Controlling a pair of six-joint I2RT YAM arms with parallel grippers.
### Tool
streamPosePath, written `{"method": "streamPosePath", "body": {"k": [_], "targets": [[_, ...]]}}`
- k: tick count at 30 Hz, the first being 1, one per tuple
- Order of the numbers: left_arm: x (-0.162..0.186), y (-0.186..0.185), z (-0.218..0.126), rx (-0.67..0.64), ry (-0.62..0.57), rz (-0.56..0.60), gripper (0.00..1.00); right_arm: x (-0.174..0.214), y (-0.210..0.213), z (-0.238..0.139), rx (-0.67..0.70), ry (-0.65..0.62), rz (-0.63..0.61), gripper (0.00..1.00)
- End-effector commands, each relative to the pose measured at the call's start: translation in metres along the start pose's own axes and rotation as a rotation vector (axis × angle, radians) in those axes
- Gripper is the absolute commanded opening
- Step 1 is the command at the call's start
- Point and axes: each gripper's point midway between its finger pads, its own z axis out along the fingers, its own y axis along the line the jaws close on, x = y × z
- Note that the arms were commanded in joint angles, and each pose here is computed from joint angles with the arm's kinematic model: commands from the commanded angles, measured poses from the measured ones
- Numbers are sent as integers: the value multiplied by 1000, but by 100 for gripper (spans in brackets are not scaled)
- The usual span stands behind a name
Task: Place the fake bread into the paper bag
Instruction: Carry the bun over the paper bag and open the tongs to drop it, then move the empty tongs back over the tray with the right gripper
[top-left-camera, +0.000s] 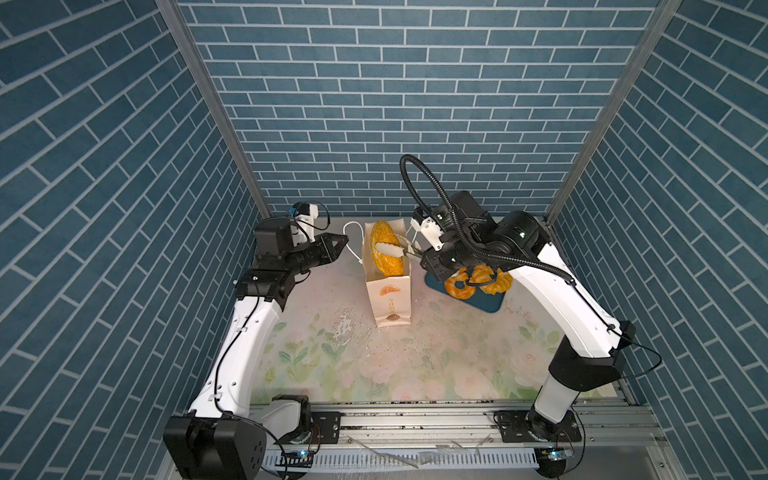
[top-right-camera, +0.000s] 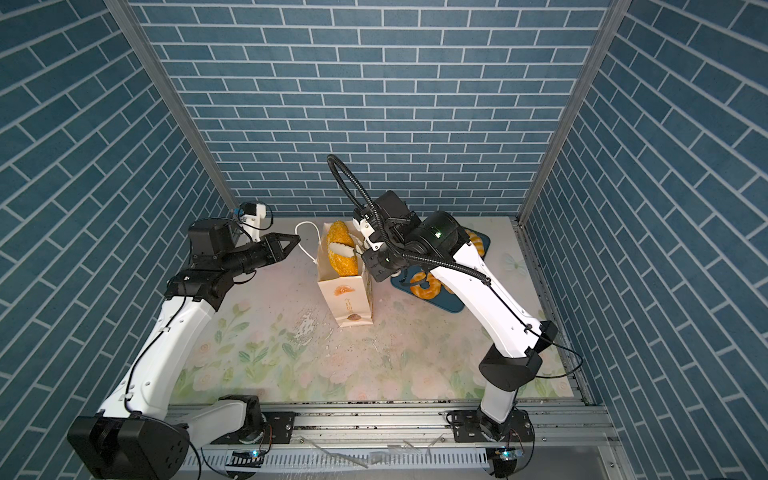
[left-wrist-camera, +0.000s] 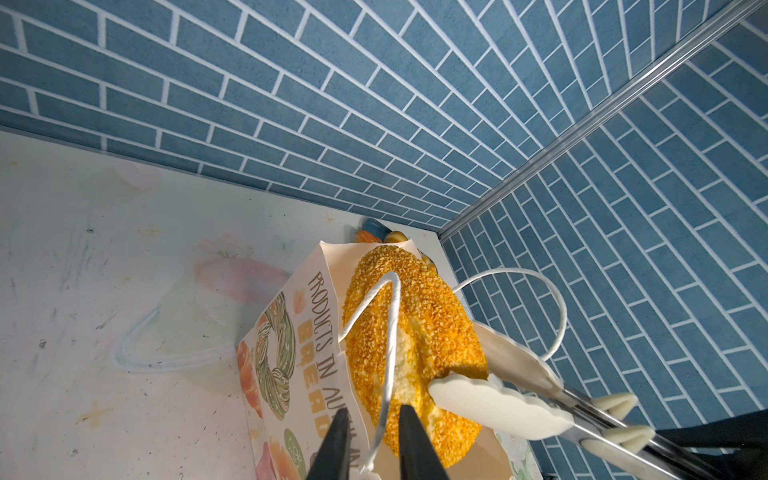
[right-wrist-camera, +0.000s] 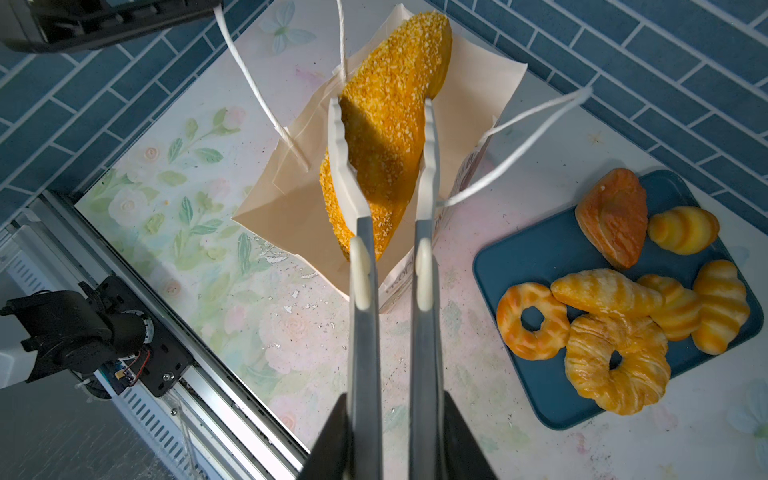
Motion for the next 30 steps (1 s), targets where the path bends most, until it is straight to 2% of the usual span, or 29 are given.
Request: {"method": "streamPosePath", "body": {"k": [1,7,14,23,30], "targets": [[3,1,3,4,3,7,23,-16,0,-16,11,-76,-21,37],[3,-1,5,8,5,8,25,-18,5,-12,7,-67,-51,44],[3,-3,4,11,4,12,29,-22,4,-15,27,-78,-70,47],[5,-2,7,12,12,11,25,-55,-4,-55,54,-286,-51,41],[4,0,1,-20,11,36,26,-65,-37,-87,214,-403,-5,39]]}}
